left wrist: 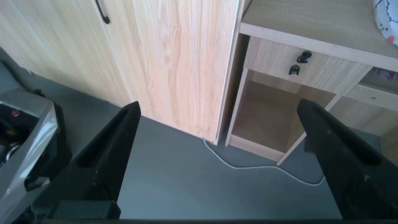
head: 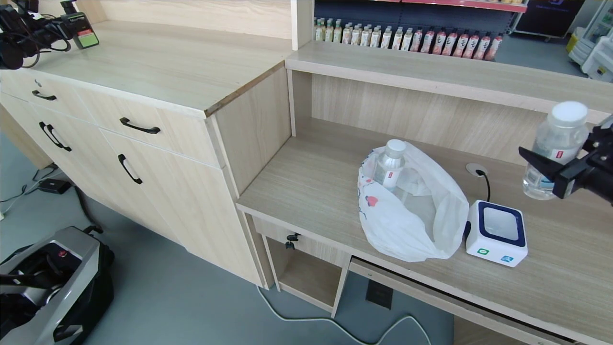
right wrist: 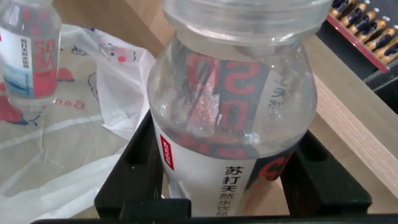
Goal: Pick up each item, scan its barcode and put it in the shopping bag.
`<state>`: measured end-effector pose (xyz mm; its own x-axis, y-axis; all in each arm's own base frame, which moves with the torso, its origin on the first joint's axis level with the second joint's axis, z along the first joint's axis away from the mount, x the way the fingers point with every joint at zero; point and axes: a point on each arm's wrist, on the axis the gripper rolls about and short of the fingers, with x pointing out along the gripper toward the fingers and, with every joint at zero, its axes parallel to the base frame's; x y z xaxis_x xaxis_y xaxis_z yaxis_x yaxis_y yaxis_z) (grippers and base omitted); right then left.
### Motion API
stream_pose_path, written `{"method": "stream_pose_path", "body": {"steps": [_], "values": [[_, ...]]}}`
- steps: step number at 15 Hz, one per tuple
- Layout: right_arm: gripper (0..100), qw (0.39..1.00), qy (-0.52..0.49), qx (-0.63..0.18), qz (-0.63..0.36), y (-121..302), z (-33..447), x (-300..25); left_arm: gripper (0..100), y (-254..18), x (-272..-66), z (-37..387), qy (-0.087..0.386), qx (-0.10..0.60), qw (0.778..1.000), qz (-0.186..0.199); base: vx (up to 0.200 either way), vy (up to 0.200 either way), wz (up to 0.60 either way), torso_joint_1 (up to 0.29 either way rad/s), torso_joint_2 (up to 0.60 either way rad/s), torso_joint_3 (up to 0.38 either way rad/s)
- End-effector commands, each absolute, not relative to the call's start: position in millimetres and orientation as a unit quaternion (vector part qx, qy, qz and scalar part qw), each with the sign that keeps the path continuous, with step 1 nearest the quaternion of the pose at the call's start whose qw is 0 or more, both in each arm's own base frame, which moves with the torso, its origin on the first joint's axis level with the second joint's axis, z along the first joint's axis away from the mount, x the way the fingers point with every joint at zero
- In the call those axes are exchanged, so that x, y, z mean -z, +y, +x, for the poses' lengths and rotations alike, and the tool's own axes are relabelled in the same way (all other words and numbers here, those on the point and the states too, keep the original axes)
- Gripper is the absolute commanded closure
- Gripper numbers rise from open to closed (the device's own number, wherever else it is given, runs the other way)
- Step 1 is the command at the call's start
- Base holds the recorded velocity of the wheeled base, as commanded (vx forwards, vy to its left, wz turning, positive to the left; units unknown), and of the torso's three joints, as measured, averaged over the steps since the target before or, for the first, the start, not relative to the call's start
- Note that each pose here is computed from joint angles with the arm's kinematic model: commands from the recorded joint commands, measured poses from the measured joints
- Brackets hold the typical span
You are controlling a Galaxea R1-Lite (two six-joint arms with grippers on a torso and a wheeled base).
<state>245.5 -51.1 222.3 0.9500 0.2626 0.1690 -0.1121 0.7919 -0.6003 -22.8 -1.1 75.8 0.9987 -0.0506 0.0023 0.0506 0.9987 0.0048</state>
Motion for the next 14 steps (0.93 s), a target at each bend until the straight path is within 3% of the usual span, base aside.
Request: {"method": "stream_pose_path", "body": {"steps": [1, 4, 8, 12, 14], "values": [[100, 0.935, -0.158, -0.075, -0.307, -50, 221, -246, 0, -1, -76, -23, -0.002, 0.025, 1.000, 0.002, 0.000, 0.000, 0.00, 0.000, 0.00, 0.000], [100, 0.940, -0.154, -0.056, -0.299, -53, 220, -248, 0, -1, -76, -23, -0.002, 0.025, 1.000, 0.002, 0.000, 0.000, 0.00, 0.000, 0.00, 0.000], [100, 0.951, -0.153, -0.048, -0.265, -54, 224, -250, 0, -1, -76, -23, -0.002, 0.025, 1.000, 0.002, 0.000, 0.000, 0.60, 0.002, 0.00, -0.001], [100, 0.977, -0.144, -0.070, -0.140, -62, 253, -252, 0, -1, -76, -23, -0.002, 0.025, 1.000, 0.002, 0.000, 0.000, 0.00, 0.000, 0.00, 0.000], [100, 0.982, -0.124, -0.065, -0.124, -70, 274, -240, 0, -1, -76, -23, -0.002, 0.025, 1.000, 0.002, 0.000, 0.000, 0.00, 0.000, 0.00, 0.000]]}}
